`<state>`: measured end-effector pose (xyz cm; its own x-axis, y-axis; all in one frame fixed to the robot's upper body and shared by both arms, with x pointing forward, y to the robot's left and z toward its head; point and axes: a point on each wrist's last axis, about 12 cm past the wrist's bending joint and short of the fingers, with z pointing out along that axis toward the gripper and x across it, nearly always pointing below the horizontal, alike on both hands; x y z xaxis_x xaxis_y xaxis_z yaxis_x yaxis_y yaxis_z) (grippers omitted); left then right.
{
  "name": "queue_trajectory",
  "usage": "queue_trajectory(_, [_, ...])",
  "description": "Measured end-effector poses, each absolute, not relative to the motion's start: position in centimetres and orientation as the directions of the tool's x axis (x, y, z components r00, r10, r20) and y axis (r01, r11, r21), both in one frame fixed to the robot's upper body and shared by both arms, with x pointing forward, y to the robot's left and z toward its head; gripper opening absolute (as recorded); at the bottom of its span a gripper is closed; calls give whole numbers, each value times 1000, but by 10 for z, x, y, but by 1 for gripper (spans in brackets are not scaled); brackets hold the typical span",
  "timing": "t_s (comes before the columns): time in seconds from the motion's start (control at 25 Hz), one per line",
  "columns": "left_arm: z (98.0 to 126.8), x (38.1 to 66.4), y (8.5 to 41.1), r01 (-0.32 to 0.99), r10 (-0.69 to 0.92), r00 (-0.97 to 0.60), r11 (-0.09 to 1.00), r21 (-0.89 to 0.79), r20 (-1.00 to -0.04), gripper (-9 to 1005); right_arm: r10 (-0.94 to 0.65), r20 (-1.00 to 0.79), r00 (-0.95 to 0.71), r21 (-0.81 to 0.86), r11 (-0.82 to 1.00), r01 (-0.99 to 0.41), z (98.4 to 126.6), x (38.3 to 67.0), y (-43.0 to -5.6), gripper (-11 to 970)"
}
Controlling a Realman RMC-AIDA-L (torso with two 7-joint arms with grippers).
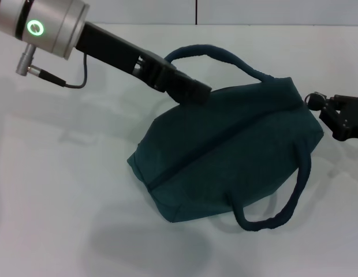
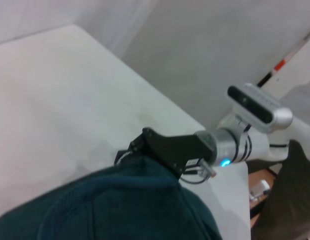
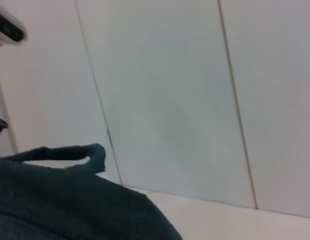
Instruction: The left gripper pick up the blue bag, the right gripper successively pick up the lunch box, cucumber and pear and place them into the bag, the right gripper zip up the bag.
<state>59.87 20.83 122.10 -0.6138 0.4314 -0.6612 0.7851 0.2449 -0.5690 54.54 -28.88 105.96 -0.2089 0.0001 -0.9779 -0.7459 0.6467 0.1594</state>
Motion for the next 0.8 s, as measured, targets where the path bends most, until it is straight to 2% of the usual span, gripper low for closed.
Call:
queue_trajectory(0.12, [1223,599,210,789,410,-610,237,-567,-678,30,-6,-976,-216,159,659,-735,1059,548,-288,16])
queue_trajectory(0.32, [1224,599,211,790,395,-610,227,-570,-687,32,2,-976,-219,167,654,-738,1059,548,-287,90])
queue_trajectory(0.76, [1226,600,213,798,390,-599,222,-559,-699,51,26,-945,-325,265,640,-721,1061,547,-299,126])
queue_trajectory(0.8, [1227,600,213,799,390,-599,223,-559,-699,51,25,-942,-334,272,639,-719,1061,547,-300,192])
